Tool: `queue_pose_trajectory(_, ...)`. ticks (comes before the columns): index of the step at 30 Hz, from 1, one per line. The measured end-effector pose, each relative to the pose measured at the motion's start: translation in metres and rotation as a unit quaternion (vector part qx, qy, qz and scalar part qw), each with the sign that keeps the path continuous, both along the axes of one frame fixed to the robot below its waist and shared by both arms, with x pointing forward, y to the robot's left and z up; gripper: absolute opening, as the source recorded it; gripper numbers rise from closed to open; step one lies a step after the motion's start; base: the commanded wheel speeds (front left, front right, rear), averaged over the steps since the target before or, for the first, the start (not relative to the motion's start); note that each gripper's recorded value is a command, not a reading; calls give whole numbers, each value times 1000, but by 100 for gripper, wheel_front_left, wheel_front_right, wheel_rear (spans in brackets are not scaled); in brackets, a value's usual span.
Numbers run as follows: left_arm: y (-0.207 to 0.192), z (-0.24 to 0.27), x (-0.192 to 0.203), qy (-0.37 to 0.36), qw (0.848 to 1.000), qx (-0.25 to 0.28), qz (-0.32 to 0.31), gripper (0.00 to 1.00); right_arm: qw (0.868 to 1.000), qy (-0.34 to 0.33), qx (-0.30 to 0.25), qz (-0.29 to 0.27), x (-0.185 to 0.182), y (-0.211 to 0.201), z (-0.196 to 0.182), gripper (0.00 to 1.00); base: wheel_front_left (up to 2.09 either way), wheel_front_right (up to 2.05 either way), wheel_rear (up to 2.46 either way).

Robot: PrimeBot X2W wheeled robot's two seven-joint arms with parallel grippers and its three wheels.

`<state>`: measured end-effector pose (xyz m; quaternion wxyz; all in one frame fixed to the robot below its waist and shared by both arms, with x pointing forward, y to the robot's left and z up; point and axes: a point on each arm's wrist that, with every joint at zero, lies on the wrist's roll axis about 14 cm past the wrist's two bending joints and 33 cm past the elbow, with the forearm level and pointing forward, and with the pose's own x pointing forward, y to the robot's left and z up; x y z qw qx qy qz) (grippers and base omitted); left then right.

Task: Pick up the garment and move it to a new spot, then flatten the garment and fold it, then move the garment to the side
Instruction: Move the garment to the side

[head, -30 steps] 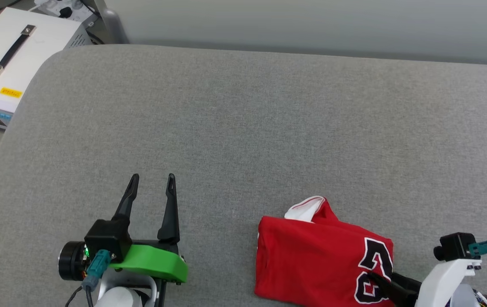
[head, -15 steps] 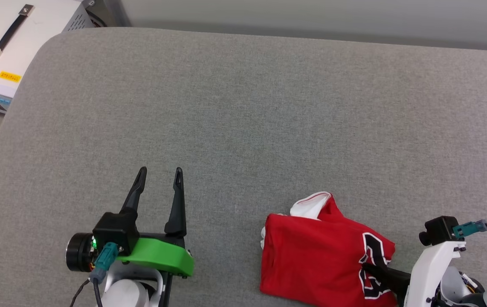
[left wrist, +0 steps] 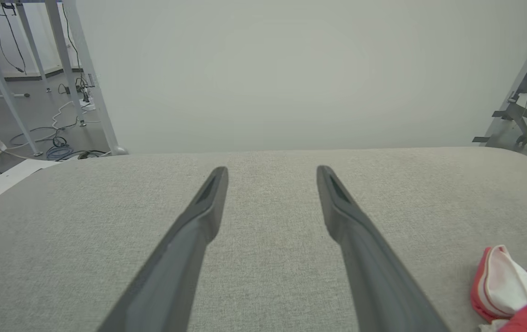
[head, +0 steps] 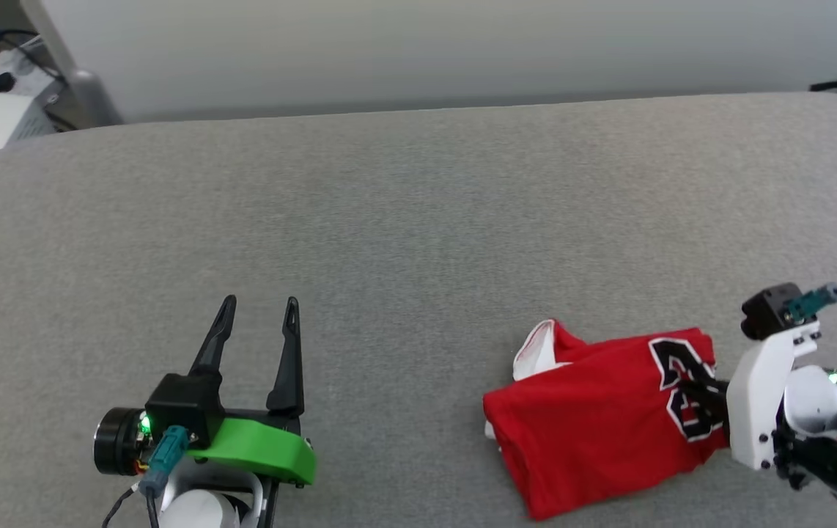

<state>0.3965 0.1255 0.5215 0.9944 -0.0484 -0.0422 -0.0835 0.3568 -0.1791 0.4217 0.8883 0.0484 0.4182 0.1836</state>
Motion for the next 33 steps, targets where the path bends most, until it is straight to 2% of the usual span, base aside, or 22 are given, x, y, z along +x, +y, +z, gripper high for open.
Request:
queue_pose_trajectory(6,-55,12,23,-19,995,14,-94,100,995,-12,-70,-65,6,-70,15,0,0,0,0)
queue_pose_trajectory(12,-106,13,50,-24,984,24,-174,100,977,-22,-143,-154,7,-156,23,0,0,0,0)
queue_pose_trajectory(17,-140,6,73,-28,973,31,-229,100,953,-34,-183,-239,17,-223,28,0,0,0,0)
queue_pose_trajectory(18,-155,1,86,-33,967,24,-251,100,934,-46,-204,-289,25,-261,33,0,0,0,0)
queue_pose_trajectory(23,-164,-22,104,-24,963,18,-266,100,910,-62,-238,-333,42,-301,32,0,0,0,0)
queue_pose_trajectory(29,-165,-61,119,9,963,7,-268,100,899,-51,-257,-351,59,-315,0,0,0,0,0)
queue_pose_trajectory(30,-165,-69,121,15,963,6,-268,100,897,-47,-262,-354,59,-317,-7,9,0,0,0)
queue_pose_trajectory(31,-165,-76,122,22,963,6,-268,100,894,-46,-266,-358,60,-320,-12,40,0,0,0)
queue_pose_trajectory(32,-164,-82,123,28,963,6,-267,100,891,-46,-271,-361,60,-323,-16,100,0,0,0)
queue_pose_trajectory(33,-164,-89,124,34,963,5,-267,100,888,-46,-276,-365,61,-326,-20,100,0,0,0)
